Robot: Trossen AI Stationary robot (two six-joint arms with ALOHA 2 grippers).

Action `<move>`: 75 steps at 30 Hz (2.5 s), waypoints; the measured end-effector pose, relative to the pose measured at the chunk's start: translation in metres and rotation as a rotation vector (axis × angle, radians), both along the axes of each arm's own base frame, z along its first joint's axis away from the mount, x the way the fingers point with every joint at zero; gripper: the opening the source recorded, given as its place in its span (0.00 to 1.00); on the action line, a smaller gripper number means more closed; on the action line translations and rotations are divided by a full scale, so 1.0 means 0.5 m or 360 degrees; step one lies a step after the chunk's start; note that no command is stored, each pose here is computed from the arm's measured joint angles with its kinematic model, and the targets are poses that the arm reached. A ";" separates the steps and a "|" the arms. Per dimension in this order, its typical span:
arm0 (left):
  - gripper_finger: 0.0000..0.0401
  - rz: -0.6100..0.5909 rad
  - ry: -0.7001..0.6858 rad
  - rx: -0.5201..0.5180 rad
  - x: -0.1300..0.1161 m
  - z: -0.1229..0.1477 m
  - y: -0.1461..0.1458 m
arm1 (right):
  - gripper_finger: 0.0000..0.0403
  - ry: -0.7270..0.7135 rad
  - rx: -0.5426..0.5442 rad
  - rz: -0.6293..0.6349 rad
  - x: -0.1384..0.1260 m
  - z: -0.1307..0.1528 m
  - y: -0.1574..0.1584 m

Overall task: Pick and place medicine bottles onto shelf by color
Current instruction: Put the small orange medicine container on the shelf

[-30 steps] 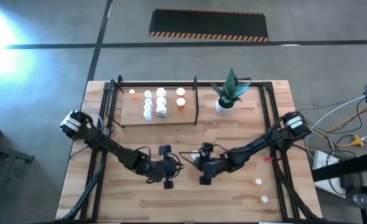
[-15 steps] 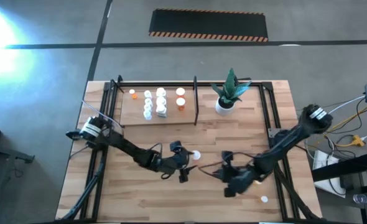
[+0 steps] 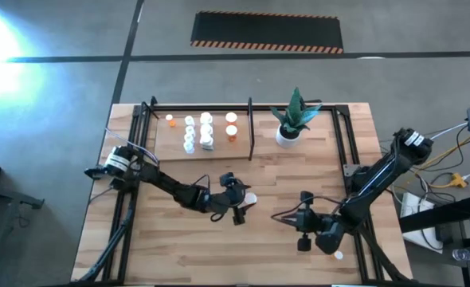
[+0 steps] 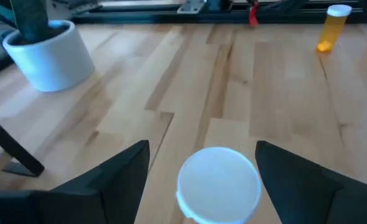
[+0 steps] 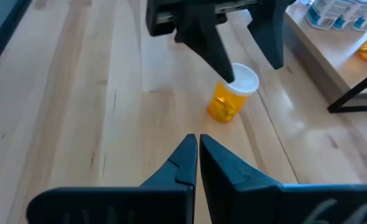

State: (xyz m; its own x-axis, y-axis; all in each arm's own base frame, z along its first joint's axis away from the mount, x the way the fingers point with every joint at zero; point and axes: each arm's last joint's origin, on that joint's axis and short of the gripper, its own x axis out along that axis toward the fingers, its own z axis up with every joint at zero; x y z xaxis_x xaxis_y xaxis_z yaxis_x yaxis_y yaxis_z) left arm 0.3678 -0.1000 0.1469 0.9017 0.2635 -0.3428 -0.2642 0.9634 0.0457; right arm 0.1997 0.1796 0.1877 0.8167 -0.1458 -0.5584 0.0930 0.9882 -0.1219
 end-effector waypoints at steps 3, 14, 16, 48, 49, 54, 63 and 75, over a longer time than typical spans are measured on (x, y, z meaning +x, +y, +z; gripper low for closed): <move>0.69 -0.0042 0.0006 -0.0075 0.000 -0.004 0.006 | 0.02 0.0022 -0.0021 0.0000 0.002 -0.010 0.002; 0.69 -0.0087 0.0074 -0.0113 0.008 -0.036 0.007 | 0.02 0.0039 -0.0022 -0.0012 0.005 -0.020 0.005; 0.68 -0.0080 0.0082 -0.0109 0.013 -0.042 0.006 | 0.02 0.0038 -0.0021 -0.0012 0.005 -0.020 0.005; 0.48 0.0634 0.0041 -0.0045 -0.036 0.113 0.179 | 0.02 0.0043 -0.0027 -0.0014 0.005 -0.021 0.004; 0.48 0.0674 0.0046 -0.0044 -0.035 0.112 0.197 | 0.02 0.0045 -0.0029 -0.0014 0.005 -0.021 0.004; 0.48 0.0840 0.0068 -0.0074 -0.039 0.095 0.261 | 0.02 0.0043 -0.0027 -0.0014 0.005 -0.021 0.004; 0.48 0.0945 0.0079 -0.0098 -0.045 0.082 0.300 | 0.02 0.0045 -0.0029 -0.0013 0.005 -0.021 0.004; 0.53 0.0961 0.0128 -0.0069 -0.041 0.063 0.307 | 0.02 0.0045 -0.0029 -0.0013 0.005 -0.021 0.004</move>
State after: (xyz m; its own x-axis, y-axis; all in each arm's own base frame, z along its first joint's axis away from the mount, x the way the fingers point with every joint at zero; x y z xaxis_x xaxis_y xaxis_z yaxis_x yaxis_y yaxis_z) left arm 0.3474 0.0537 0.1786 0.5683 0.7044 -0.4253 -0.7617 0.6459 0.0520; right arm 0.2020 0.1818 0.1773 0.7993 -0.1628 -0.5785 0.0974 0.9850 -0.1426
